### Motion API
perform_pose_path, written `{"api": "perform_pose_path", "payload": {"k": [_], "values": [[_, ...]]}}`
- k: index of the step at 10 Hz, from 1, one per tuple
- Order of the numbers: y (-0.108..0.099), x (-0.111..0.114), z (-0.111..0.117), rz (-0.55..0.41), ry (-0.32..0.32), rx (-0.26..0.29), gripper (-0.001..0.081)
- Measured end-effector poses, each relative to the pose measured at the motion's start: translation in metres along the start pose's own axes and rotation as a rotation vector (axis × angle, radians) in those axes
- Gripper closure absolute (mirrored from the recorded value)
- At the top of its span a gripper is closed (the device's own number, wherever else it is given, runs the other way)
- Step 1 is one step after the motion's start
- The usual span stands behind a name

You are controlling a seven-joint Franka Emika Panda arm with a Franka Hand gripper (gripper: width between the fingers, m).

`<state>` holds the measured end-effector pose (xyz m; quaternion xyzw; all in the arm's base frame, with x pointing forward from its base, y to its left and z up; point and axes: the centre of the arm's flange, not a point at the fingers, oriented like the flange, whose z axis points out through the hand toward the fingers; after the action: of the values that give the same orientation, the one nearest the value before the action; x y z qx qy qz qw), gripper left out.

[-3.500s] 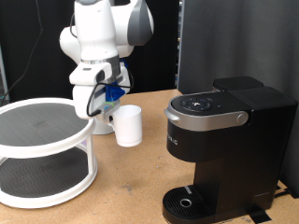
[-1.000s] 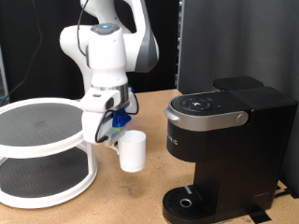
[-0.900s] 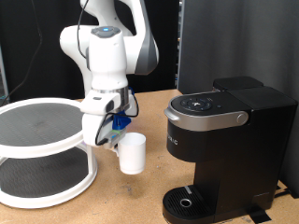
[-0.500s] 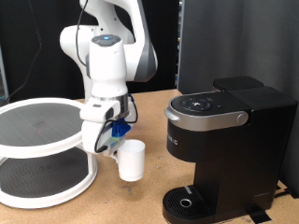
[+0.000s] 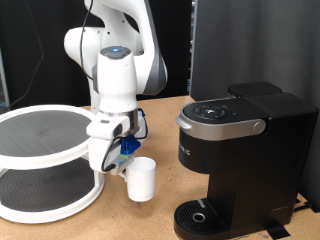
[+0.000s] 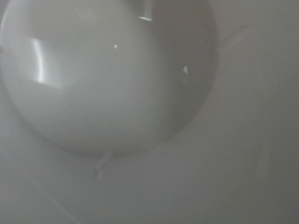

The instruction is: Make a cup of coffee with the keurig machine

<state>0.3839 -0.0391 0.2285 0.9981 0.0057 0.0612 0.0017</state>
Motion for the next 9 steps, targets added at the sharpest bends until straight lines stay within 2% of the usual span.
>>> {"api": "perform_pose_path", "payload": {"k": [4, 9], "values": [[-0.009, 0.004, 0.002, 0.004, 0.013, 0.013, 0.0734], [-0.030, 0.008, 0.002, -0.011, 0.021, 0.020, 0.0734]]}}
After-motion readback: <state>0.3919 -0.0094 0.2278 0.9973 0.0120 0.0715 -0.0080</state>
